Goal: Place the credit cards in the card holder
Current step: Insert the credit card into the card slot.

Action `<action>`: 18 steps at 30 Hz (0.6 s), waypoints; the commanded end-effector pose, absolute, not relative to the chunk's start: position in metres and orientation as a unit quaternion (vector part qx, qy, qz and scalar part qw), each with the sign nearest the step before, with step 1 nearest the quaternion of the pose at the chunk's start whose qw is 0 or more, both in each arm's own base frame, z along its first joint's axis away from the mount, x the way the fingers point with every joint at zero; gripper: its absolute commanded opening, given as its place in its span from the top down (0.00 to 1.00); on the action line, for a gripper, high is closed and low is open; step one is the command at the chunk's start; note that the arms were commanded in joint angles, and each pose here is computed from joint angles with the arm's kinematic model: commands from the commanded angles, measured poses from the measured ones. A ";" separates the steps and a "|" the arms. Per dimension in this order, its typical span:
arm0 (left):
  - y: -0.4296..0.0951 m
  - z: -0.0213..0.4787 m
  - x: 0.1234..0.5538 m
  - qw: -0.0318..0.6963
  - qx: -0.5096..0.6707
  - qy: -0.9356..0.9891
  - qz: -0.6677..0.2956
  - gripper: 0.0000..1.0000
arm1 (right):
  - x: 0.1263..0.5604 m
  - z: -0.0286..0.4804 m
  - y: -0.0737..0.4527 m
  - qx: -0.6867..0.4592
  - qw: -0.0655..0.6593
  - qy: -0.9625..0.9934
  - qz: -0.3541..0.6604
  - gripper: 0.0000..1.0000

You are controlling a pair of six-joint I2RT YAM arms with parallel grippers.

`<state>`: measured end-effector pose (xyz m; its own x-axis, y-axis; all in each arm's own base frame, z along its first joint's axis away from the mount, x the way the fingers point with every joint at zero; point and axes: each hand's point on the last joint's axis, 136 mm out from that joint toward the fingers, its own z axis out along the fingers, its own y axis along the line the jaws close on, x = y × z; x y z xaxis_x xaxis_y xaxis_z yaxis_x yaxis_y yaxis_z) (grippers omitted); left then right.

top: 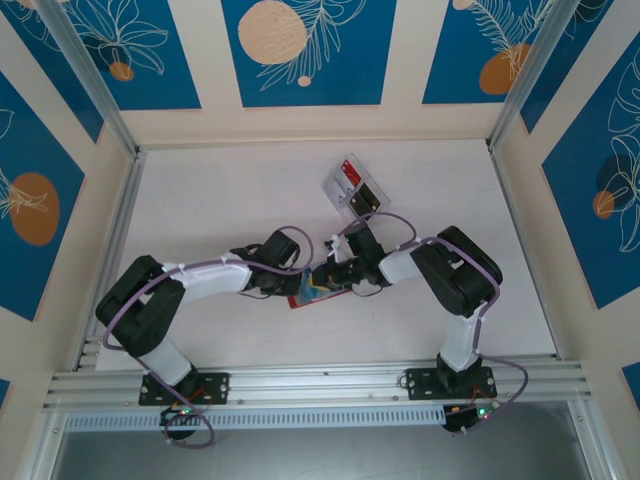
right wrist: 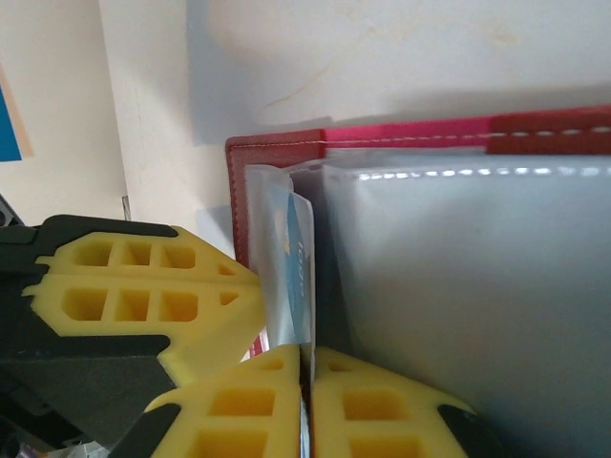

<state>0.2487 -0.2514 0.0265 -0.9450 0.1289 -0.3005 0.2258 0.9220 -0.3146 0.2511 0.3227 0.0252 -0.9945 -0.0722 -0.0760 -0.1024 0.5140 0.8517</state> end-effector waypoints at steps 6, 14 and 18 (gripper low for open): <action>-0.234 0.071 0.255 0.201 0.057 0.959 -0.194 0.99 | 0.225 -0.003 0.312 -0.037 -0.033 0.899 0.436 0.83; -0.222 0.047 0.248 0.165 0.044 0.967 -0.188 1.00 | 0.225 0.000 0.314 -0.046 -0.035 0.904 0.424 0.76; -0.225 0.039 0.248 0.158 0.049 0.968 -0.189 1.00 | 0.223 0.007 0.312 -0.055 -0.028 0.906 0.419 0.66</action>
